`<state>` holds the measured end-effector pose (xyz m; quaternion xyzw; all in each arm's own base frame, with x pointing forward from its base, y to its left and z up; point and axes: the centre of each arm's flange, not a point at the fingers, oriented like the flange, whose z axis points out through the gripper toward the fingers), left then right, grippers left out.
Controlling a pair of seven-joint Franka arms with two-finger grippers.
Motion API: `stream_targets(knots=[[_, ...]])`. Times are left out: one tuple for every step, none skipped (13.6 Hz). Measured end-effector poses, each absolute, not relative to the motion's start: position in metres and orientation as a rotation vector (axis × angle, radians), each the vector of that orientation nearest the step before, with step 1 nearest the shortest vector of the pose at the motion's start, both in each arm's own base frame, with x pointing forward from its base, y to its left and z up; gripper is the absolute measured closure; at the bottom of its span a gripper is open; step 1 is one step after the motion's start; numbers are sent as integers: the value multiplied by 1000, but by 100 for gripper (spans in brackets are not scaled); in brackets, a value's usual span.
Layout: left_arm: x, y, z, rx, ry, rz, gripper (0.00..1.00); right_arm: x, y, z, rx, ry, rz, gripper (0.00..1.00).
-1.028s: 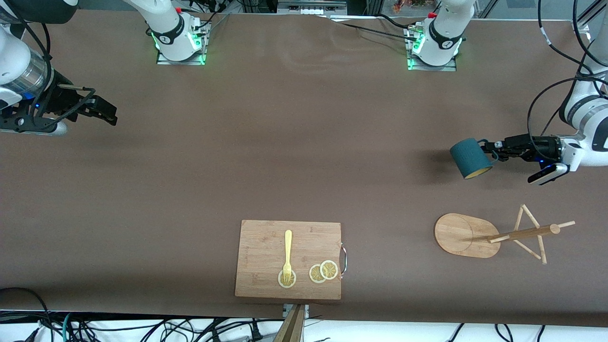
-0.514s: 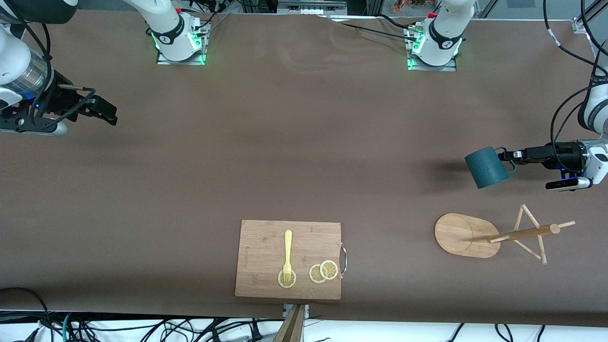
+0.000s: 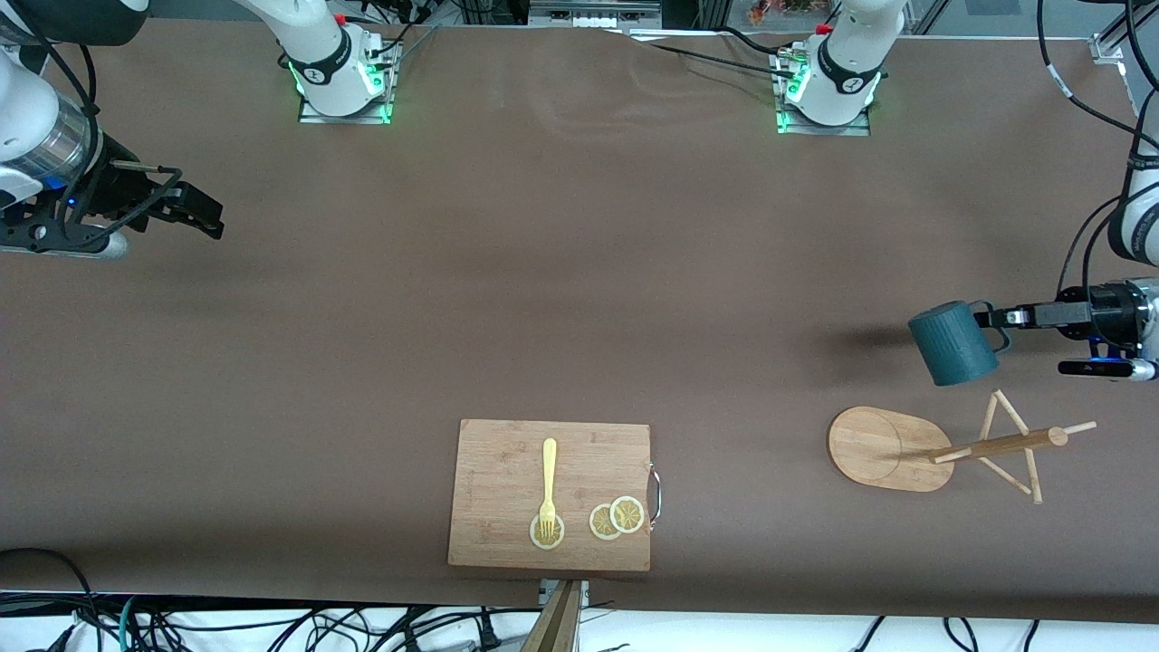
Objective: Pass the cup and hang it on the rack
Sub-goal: 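Lift the mug with the left gripper and carry it to the rack, then lower the mug handle onto a rack peg with the left gripper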
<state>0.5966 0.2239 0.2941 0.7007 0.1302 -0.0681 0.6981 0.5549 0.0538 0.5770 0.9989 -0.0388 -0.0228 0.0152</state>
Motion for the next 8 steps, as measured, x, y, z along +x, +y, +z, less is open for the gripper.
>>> stream_targets(knots=[[600,226,295,1561,297,-154,80,555,54,577,3108,-121,-71,0],[604,227,296,1558,300,-152,80,555,54,577,3108,-121,-71,0],[608,227,296,1557,299,-153,80,555,54,577,3108,-121,-71,0],[611,226,295,1558,300,-155,80,555,54,577,3108,-121,-71,0],[614,227,294,1561,305,-153,80,555,54,577,3108,-121,-71,0],[617,230,291,1564,313,-148,80,555,54,577,3108,-121,-71,0],[620,233,289,1569,318,-140,80,555,54,577,3108,-121,-71,0],[624,237,288,1574,326,-131,80,555,54,577,3108,-121,-71,0]])
